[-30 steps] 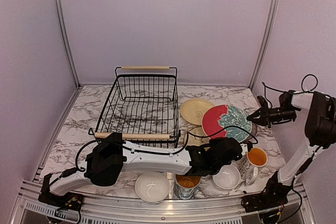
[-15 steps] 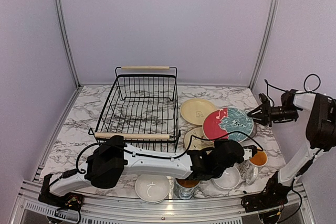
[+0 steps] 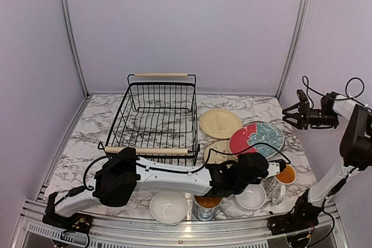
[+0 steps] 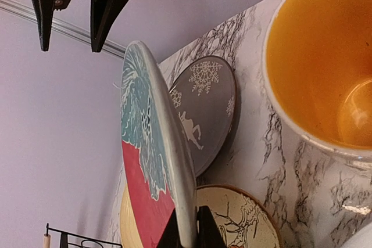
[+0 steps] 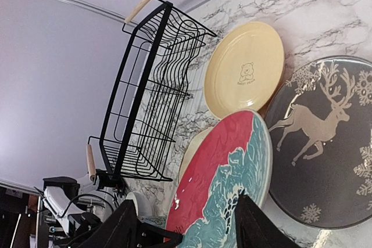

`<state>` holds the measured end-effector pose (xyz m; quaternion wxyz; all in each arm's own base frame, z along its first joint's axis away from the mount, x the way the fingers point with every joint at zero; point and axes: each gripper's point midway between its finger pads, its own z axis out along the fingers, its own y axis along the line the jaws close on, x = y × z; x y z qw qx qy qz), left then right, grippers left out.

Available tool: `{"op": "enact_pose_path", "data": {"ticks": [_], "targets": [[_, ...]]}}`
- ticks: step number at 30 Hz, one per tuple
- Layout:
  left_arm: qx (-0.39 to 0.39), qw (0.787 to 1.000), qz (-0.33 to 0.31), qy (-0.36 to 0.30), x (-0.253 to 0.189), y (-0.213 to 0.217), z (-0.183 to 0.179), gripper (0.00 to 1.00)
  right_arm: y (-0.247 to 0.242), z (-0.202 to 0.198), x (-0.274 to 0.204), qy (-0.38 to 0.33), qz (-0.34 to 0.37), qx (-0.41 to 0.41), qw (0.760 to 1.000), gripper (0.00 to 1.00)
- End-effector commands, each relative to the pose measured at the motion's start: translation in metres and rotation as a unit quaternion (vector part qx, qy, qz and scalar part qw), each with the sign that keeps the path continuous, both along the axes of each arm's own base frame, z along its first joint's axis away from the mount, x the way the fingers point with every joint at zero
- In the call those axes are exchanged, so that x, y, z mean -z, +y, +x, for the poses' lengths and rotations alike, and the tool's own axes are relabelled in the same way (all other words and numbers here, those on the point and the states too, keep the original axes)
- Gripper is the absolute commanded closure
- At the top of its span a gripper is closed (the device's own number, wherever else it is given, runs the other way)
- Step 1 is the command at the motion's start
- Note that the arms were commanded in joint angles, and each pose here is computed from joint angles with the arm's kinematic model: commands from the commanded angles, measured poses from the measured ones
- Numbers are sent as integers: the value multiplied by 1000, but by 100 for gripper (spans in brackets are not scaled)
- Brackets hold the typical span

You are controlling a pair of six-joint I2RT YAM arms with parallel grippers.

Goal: Load the mixed dishes into the dish rack
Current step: Pass from the right arm to the left, then insert the plate into the dish rack.

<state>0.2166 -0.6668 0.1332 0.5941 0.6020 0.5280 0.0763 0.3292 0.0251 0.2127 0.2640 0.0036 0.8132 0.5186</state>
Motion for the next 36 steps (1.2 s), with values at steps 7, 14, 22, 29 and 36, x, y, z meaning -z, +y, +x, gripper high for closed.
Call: {"op": "enact_pose_path", "data": {"ticks": [7,14,22,29,36], "targets": [[61,972,-206,95,-191,21,-29,100,-37,27,-37,-108,-96,30,989,42],[64,930,-312,183,-262,54,-22,100,-50,32,-48,-159,-169,79,969,40],[50,863,-413,286,-327,131,16,100,-60,40,-32,-182,-191,119,957,38],[8,829,-472,300,-356,203,59,100,-58,41,9,-173,-175,118,962,39],[-69,794,-535,280,-369,266,92,100,-54,31,33,-185,-197,104,957,41]]}}
